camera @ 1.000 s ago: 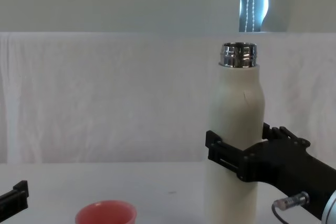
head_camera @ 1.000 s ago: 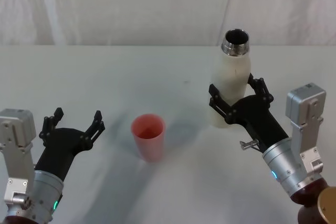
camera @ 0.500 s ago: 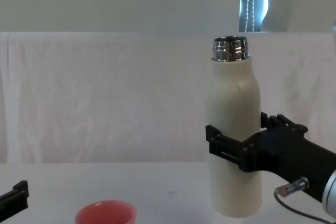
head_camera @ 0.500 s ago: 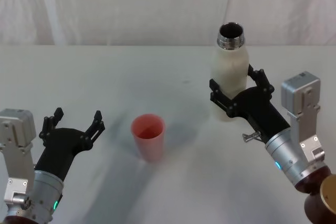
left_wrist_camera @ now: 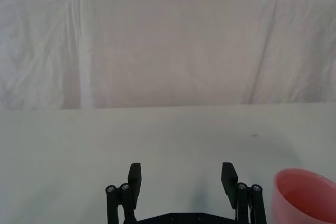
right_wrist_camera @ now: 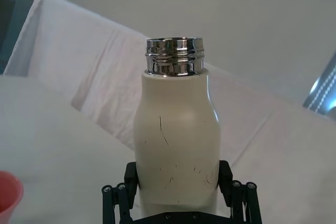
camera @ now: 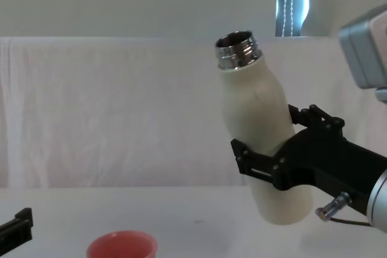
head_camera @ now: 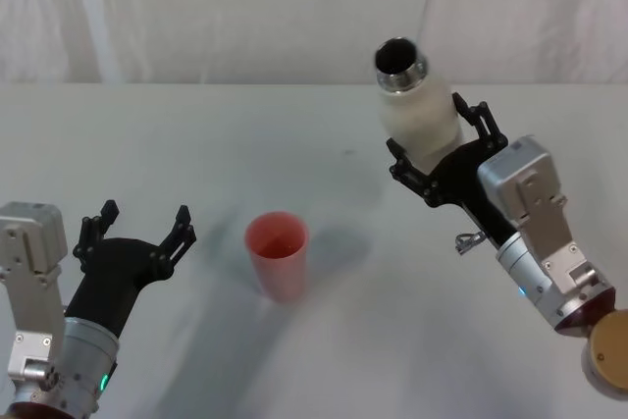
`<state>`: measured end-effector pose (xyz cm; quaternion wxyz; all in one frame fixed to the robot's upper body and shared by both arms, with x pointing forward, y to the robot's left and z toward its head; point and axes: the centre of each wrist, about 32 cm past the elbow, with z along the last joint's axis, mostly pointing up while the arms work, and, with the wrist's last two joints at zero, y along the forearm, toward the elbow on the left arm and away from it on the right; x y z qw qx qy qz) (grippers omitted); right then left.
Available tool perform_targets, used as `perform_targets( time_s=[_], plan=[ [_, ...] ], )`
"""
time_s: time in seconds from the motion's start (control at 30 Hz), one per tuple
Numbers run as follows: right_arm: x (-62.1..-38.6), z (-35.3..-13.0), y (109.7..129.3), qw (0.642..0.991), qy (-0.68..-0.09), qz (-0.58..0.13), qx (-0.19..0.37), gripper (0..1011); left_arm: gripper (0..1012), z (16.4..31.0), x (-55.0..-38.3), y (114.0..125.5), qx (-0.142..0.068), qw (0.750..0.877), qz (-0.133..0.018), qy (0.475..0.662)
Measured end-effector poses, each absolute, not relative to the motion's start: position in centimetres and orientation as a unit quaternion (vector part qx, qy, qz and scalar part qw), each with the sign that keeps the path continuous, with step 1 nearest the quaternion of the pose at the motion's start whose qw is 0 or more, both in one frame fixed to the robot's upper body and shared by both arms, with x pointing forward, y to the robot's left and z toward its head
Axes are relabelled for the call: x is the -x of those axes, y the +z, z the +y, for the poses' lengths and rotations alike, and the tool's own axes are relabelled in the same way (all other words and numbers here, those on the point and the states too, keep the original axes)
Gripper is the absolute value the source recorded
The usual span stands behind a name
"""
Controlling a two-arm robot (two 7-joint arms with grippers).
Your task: Grasp the thermos with one hand and pour water into the cup lid.
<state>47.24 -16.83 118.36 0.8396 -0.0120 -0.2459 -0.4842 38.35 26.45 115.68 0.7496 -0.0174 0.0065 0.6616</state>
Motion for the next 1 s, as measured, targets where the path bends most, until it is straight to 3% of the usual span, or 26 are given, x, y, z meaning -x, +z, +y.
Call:
perform_targets(
  time_s=[0.37,1.0],
  plan=[
    [-47.51,-16.74,118.66,0.825,-0.454,-0.327,0.076,951,1001,26.45,-38.35,115.68,0.017,0.75,0.006,0.662],
    [-47.26,-15.92,117.91,0.789,-0.444,-0.403,0.138,951,1001,26.45,-38.35,115.68,0.017,0.75,0.006,0.662]
  ],
)
